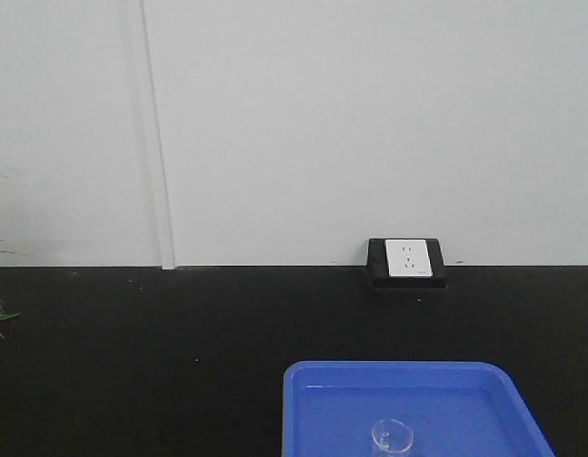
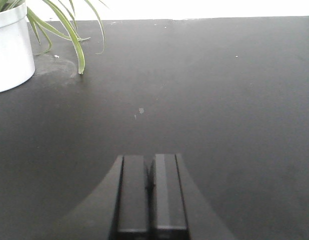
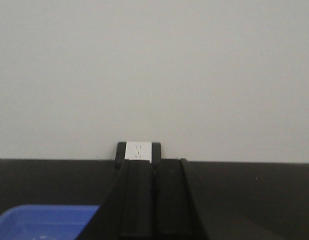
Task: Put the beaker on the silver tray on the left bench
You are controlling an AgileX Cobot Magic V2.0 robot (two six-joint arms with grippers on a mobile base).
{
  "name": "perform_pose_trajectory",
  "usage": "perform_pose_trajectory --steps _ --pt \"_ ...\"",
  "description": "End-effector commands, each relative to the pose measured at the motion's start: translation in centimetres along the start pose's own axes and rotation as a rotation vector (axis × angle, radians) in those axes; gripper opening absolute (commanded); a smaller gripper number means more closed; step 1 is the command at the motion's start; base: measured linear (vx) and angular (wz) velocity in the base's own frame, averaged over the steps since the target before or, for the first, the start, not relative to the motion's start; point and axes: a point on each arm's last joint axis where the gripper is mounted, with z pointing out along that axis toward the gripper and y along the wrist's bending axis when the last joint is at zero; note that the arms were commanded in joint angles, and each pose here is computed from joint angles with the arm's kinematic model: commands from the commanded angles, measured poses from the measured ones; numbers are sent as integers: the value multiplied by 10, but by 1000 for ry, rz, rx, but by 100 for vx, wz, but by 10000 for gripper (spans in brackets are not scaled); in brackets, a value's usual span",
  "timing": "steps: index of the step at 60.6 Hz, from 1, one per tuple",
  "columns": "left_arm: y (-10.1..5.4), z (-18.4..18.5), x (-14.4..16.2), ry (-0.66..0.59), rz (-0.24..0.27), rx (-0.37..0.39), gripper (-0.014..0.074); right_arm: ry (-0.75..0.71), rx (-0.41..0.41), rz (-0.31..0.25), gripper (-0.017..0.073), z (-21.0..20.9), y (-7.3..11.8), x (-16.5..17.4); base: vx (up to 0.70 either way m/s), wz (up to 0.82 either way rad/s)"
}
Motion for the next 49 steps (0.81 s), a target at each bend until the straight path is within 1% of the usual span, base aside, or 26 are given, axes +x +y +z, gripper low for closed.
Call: perform_pose_trajectory --steps 1,16,28,33,46,49 --pt "0 1 -1 -67 -8 0 1 -5 3 -3 -6 12 0 -9 0 0" --pt "0 1 -1 -67 -8 0 1 127 4 1 24 33 0 6 0 0" --pt "0 1 -1 -67 -8 0 1 175 3 3 107 45 -1 14 0 0" --pt "0 1 -1 -67 -8 0 1 210 4 4 169 49 -1 19 0 0" --pt "0 1 -1 -67 -8 0 1 319 5 4 383 63 -1 35 0 0" --pt "0 1 -1 -67 -8 0 1 330 4 5 416 67 -1 39 0 0"
